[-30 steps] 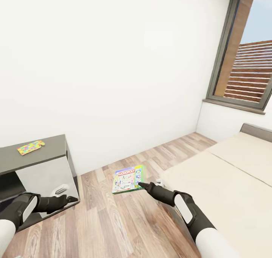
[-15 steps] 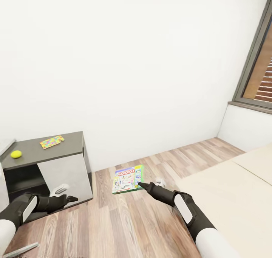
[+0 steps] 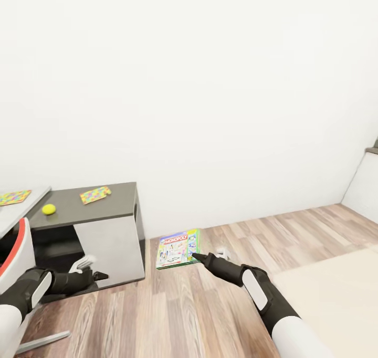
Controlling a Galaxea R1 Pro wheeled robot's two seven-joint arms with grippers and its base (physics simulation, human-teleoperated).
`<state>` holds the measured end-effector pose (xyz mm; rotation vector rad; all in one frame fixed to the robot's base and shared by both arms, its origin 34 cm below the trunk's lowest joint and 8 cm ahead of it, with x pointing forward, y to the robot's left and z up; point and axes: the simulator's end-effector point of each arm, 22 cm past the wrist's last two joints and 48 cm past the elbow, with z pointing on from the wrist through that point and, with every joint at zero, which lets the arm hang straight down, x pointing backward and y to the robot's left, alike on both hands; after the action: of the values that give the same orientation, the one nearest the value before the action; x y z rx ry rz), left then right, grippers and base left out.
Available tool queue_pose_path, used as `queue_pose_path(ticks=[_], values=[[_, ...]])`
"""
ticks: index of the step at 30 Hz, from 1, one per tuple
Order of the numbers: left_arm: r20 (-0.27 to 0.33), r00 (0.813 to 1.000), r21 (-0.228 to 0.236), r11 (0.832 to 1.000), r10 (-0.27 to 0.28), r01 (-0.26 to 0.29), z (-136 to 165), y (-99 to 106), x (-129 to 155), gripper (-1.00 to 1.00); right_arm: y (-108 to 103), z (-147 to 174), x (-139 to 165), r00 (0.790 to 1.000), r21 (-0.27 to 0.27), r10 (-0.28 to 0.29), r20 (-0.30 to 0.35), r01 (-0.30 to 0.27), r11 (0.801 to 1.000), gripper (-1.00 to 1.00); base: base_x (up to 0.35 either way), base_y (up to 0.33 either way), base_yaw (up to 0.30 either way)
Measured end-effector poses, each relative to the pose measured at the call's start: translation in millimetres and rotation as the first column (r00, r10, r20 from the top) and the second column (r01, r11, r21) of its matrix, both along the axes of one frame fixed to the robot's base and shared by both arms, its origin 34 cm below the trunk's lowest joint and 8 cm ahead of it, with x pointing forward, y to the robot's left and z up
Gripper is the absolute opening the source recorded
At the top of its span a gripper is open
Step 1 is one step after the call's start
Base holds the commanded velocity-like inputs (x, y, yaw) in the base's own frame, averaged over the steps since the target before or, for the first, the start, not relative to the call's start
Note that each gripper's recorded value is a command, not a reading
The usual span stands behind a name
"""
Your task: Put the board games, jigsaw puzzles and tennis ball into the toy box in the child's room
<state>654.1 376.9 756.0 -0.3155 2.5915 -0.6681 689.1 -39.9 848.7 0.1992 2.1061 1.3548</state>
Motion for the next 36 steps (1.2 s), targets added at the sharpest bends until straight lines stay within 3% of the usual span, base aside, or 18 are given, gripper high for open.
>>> queue_pose_path(ticks=[18, 27, 30, 33, 34, 36], values=[[-0.011, 1.0, 0.0, 1.0, 0.0, 0.0, -5.5, -0.1, -1.2, 1.0, 0.1, -5.7, -0.3, 1.0, 0.001, 0.0, -0.01, 0.0, 1.0, -1.0, 0.311, 0.0, 0.29], [-0.035, 0.999, -0.03, 1.0, -0.001, 0.0, -2.9, -4.7, -5.3, 1.0, -1.1, -4.6, -0.2, 1.0, 0.0, -0.001, -0.016, 0.001, 1.0, -1.0, 0.051, 0.0, 0.29], [-0.039, 0.999, -0.079, 0.997, -0.016, 0.013, 5.9, -14.3, -7.1, 1.0, -5.0, -2.5, 0.4, 1.0, -0.006, -0.005, -0.018, 0.005, 1.0, -1.0, 0.004, 0.0, 0.289], [0.014, 0.998, -0.166, 0.984, -0.058, 0.059, 31.5, -32.0, -0.5, 1.0, -8.3, 0.5, 0.8, 1.0, -0.008, -0.008, -0.019, 0.008, 1.0, -1.0, 0.001, 0.0, 0.205], [0.072, 0.993, -0.231, 0.967, -0.092, 0.106, 55.2, -44.4, 5.0, 1.0, -11.8, 1.2, 1.3, 1.0, -0.012, -0.011, -0.018, 0.011, 1.0, -1.0, 0.0, 0.0, 0.076], [0.131, 0.984, -0.291, 0.944, -0.124, 0.158, 81.1, -50.4, 6.0, 1.0, -15.8, 3.4, 2.0, 1.0, -0.014, -0.016, -0.02, 0.016, 1.0, -1.0, 0.0, 0.0, 0.05]])
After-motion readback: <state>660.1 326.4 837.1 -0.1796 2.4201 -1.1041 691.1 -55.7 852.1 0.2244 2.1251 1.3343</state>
